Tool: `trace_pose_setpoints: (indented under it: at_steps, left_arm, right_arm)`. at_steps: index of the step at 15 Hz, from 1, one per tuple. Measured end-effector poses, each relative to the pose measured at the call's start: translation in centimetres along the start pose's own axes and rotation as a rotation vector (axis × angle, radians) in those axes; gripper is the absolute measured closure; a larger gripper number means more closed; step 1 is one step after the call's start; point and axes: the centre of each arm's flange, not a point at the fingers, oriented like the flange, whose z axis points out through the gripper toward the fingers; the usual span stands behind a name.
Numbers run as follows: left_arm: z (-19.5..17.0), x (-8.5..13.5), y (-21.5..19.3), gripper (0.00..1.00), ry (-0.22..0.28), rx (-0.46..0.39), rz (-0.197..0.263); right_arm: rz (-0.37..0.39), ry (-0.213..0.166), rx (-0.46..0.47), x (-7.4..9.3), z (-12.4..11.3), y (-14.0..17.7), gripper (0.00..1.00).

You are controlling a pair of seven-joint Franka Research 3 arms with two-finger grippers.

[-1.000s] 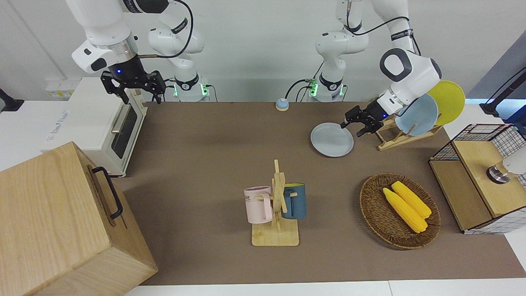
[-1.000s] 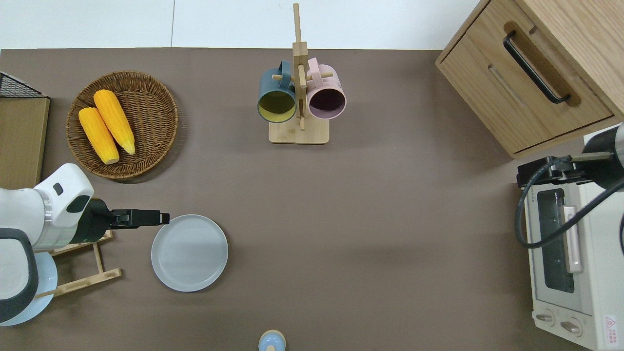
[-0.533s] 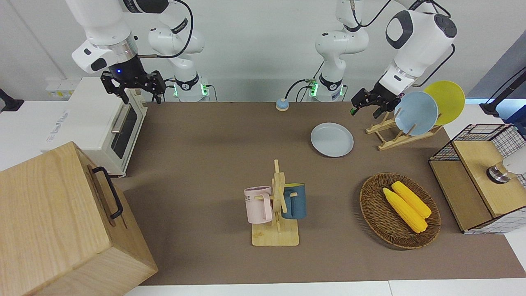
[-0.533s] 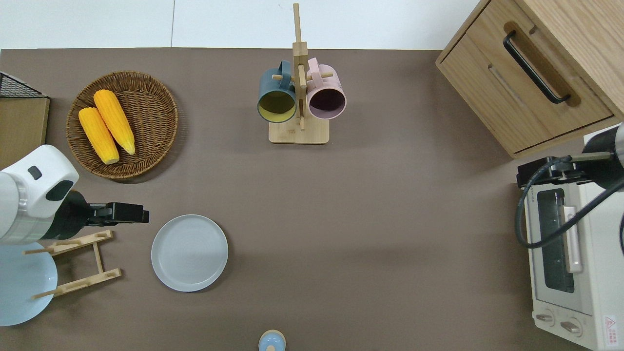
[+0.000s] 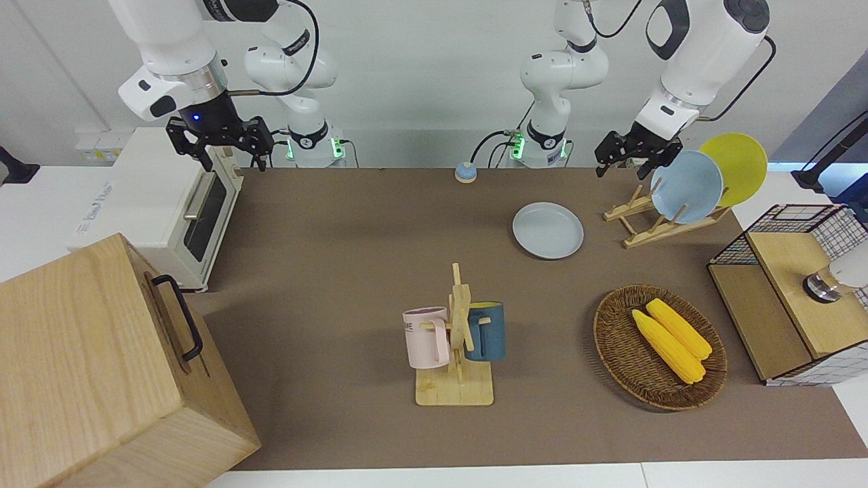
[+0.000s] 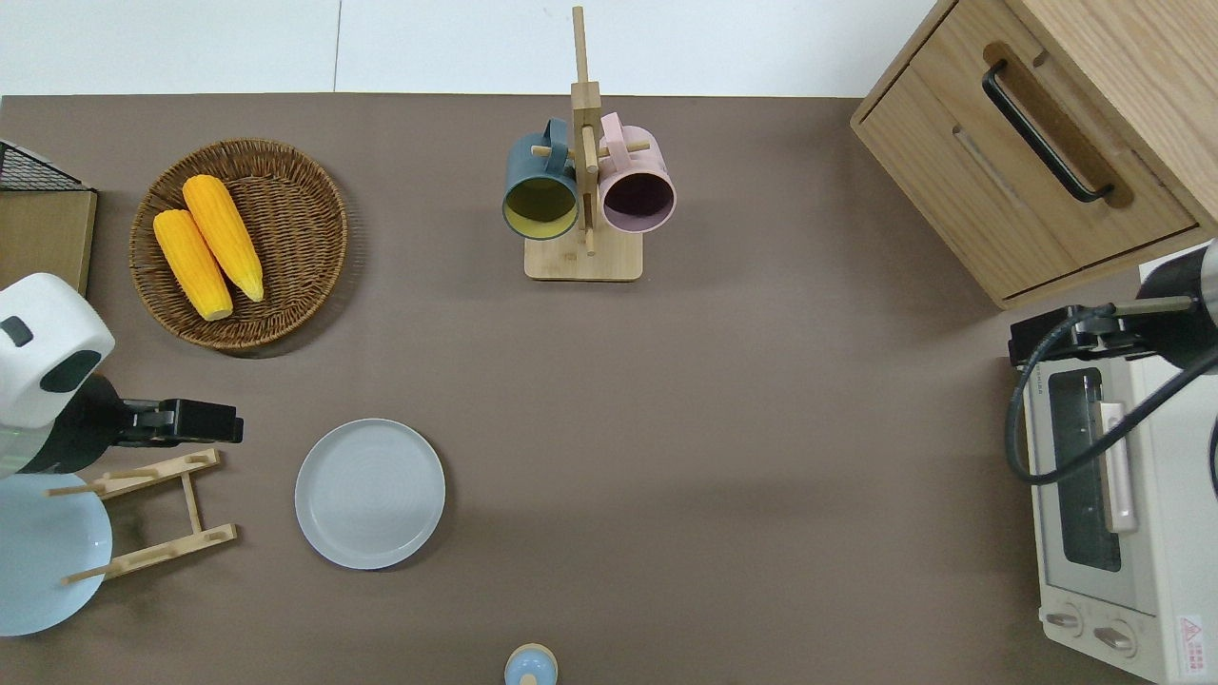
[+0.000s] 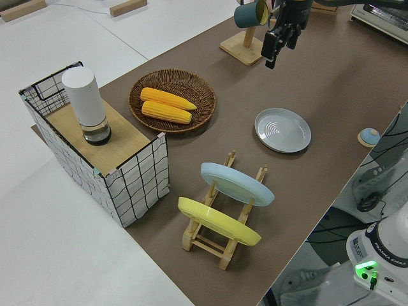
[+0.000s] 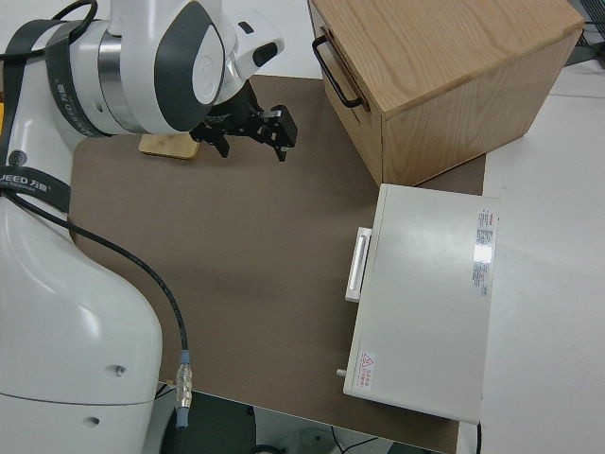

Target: Pick gray plate from low plate rack and place it on table with left arm

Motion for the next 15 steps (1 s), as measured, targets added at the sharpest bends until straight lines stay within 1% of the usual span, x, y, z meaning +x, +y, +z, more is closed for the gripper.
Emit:
trace_pose_setpoints:
  at_steps: [2, 4, 5, 7, 9, 10, 12, 15]
  left_arm:
    - [-0.2, -0.1, 0.0, 0.0, -0.005, 0.01, 0.003]
    - [-0.3, -0.1, 0.3, 0.0, -0.01, 0.054, 0.018]
    - [-0.3, -0.1, 0.6, 0.0, -0.011, 0.082, 0.032]
    - [-0.1, -0.2, 1.7, 0.0, -0.015, 0.129, 0.077]
    - [0.0, -0.2, 2.8, 0.0, -0.018, 0.146, 0.116]
    - [0.0, -0.3, 3.1, 0.0, -0.019, 0.148, 0.126]
    - [0.1, -0.3, 3.4, 0.0, -0.019, 0.149, 0.133]
    - [0.0, -0.3, 3.2, 0.0, -0.019, 0.148, 0.13]
  right_arm:
    - [0.0, 0.0, 0.0, 0.0, 0.0, 0.0, 0.01]
    - [0.0, 0.0, 0.0, 0.0, 0.0, 0.0, 0.01]
    - [0.0, 0.0, 0.0, 0.0, 0.0, 0.0, 0.01]
    - [0.0, 0.0, 0.0, 0.0, 0.0, 0.0, 0.01]
    - [0.0, 0.0, 0.0, 0.0, 0.0, 0.0, 0.01]
    - [0.0, 0.0, 0.0, 0.0, 0.0, 0.0, 0.01]
    - [0.0, 0.0, 0.0, 0.0, 0.0, 0.0, 0.01]
    - [0.0, 0.0, 0.0, 0.0, 0.0, 0.0, 0.01]
